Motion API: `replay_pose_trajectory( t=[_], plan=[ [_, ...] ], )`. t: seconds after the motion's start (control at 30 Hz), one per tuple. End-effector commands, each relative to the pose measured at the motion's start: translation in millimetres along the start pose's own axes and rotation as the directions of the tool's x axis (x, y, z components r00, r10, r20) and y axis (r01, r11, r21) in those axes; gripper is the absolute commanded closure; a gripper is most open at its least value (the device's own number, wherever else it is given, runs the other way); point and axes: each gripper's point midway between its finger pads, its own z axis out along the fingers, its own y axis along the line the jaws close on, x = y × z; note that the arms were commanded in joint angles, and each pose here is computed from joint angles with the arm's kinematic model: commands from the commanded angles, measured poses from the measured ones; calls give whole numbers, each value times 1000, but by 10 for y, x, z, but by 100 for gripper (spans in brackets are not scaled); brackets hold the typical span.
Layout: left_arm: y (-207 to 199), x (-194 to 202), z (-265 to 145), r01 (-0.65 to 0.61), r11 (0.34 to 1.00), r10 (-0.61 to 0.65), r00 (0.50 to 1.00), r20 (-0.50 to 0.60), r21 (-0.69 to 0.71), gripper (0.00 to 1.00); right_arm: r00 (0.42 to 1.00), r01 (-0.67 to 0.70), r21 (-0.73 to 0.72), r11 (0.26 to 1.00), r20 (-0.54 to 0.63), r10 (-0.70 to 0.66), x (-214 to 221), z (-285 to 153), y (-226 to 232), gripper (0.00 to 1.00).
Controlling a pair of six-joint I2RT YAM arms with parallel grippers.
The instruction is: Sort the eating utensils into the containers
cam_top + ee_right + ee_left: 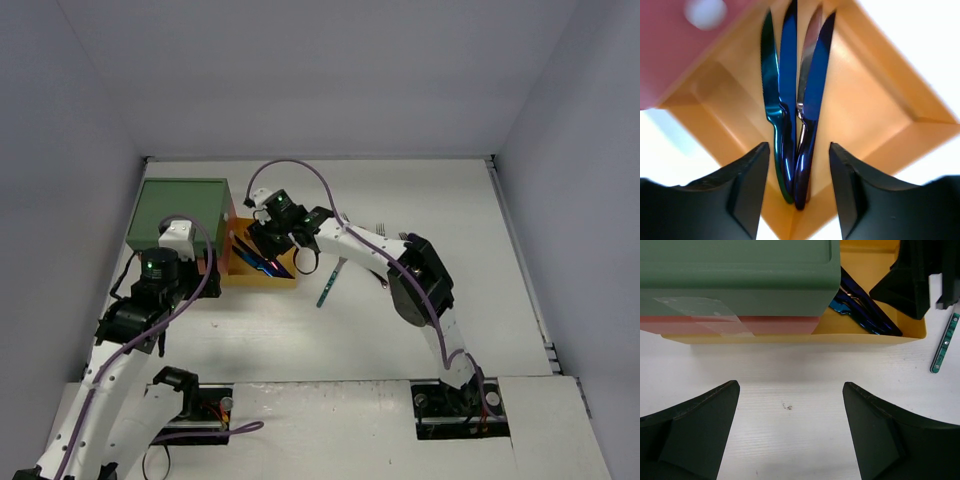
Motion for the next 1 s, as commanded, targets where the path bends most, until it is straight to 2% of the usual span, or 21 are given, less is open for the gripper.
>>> replay_pose_trajectory(
  t=[0.0,0.2,0.4,0.57,0.8,0.97],
  plan=[
    [-106,-660,-265,42,998,-47,986,161,38,18,963,-66,78,995,267,43,-857,-924,-144,50],
    [10,-1373,-499,54,996,-37,973,229,-68,18,932,-290,223,931,288,222,-534,-1272,-872,48],
    [111,-1825,-205,103,985,-74,976,204,-138,18,933,-336,305,891,237,271,-106,-1266,-1176,48],
    [431,-2111,63,152,964,-110,975,192,-219,18,930,-363,346,865,190,314,154,-1109,-1326,48],
    [1191,-2109,351,247,899,-202,967,157,-362,18,937,-349,347,870,118,329,364,-839,-1339,48],
    [1487,-1996,533,266,877,-237,964,122,-399,18,938,-343,332,879,72,340,485,-662,-1314,48]
  ],
)
